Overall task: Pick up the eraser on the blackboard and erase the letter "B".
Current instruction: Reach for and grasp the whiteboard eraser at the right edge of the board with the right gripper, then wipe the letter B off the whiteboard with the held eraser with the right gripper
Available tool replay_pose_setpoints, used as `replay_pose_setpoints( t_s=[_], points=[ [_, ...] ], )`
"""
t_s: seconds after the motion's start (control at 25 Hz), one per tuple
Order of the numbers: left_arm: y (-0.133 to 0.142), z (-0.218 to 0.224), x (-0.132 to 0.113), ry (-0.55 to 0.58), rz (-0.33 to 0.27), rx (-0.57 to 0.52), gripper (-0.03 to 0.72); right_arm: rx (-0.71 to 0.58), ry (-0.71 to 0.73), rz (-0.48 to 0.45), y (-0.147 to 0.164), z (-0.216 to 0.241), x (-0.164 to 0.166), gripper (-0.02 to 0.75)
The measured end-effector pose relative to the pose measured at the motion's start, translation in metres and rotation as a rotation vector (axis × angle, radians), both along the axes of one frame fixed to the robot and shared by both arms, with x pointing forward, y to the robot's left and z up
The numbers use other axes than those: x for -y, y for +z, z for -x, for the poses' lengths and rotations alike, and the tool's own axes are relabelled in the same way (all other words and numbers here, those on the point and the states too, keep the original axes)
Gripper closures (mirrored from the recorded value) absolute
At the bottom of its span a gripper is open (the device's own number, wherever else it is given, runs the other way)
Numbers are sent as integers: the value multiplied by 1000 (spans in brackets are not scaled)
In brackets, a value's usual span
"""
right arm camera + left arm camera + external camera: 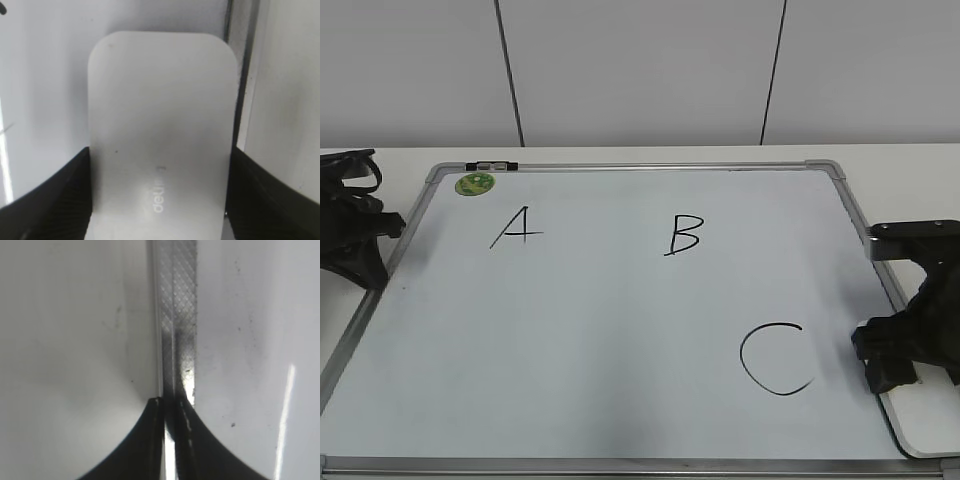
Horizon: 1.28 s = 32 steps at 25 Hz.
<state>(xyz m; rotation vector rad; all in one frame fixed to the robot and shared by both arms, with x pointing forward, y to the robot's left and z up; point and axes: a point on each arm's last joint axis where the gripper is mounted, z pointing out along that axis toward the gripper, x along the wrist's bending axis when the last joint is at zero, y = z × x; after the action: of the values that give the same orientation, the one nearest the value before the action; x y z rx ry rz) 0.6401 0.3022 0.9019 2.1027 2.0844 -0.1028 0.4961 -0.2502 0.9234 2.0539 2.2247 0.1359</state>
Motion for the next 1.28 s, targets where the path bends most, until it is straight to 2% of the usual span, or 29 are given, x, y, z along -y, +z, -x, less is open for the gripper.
replay_pose_setpoints(
  t_s=[0.44,0.8,1.08,1.28],
  points=[
    [0,0,0,0,0,0,678,2,6,4,10,-5,-1,192],
    [0,0,0,0,0,0,678,60,77,7,65,-25,-4,192],
    [0,0,0,0,0,0,678,113,141,-38,113,-49,-14,192],
    [0,0,0,0,0,0,678,97,208,-35,123,-70,-35,192]
  ],
)
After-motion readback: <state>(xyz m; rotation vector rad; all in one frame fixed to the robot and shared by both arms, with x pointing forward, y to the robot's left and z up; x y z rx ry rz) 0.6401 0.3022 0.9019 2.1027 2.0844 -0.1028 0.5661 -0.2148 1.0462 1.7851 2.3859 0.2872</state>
